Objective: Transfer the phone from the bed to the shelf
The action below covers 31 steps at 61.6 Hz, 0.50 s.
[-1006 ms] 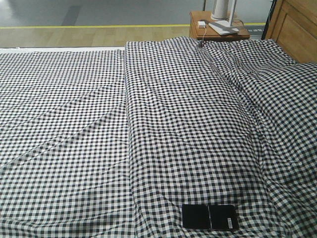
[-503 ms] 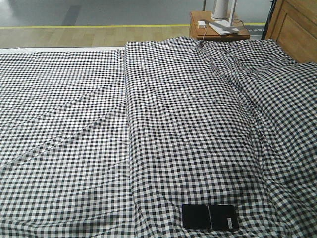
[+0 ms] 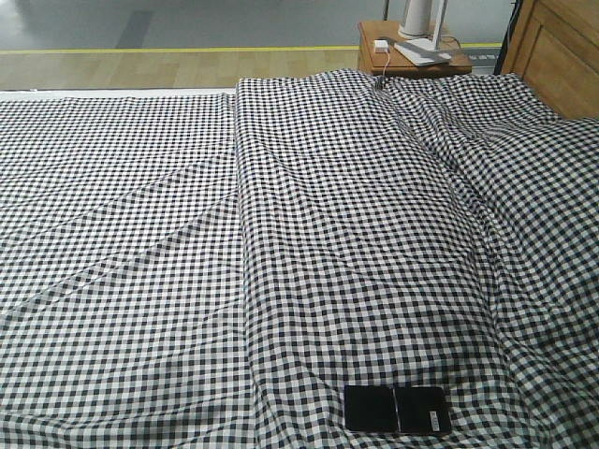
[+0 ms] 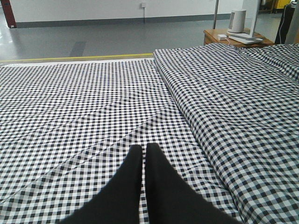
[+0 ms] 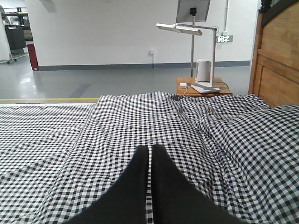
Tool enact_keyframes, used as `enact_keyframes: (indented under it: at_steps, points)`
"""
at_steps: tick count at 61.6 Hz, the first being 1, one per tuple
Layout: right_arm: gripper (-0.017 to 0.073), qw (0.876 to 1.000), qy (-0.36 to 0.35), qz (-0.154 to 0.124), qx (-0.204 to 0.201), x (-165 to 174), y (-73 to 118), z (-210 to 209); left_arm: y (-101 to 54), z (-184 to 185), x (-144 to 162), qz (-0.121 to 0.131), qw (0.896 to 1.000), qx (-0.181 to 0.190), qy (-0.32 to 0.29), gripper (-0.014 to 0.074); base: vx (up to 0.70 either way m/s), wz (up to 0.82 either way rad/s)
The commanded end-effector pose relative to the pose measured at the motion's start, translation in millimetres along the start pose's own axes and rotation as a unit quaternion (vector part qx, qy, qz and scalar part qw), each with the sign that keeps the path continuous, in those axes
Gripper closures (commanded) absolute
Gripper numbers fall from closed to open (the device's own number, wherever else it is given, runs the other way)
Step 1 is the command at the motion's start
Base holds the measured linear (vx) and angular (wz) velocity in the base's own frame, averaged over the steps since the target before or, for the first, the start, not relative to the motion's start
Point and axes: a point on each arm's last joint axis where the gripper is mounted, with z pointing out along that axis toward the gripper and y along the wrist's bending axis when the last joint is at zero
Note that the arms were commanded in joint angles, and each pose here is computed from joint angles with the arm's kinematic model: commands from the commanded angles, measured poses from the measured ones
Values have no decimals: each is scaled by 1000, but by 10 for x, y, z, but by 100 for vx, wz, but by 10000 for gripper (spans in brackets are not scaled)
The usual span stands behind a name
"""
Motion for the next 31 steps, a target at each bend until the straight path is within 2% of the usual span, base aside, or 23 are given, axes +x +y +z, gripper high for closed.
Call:
enact_keyframes:
  at_steps: [1,19,31]
  points:
    - [568,999,-38,-7,2,-51,-5,-1,6,-5,-61,-5,999,-3,-38,593,0,0]
    - [568,999,-42,-7,3,-59,-5,-2,6,-5,-61,-5,999,-3,-38,593,0,0]
    - [568,993,-119,-21,8,-206,-11,-26,6,-5,-61,-5,999,-3,-38,593,0,0]
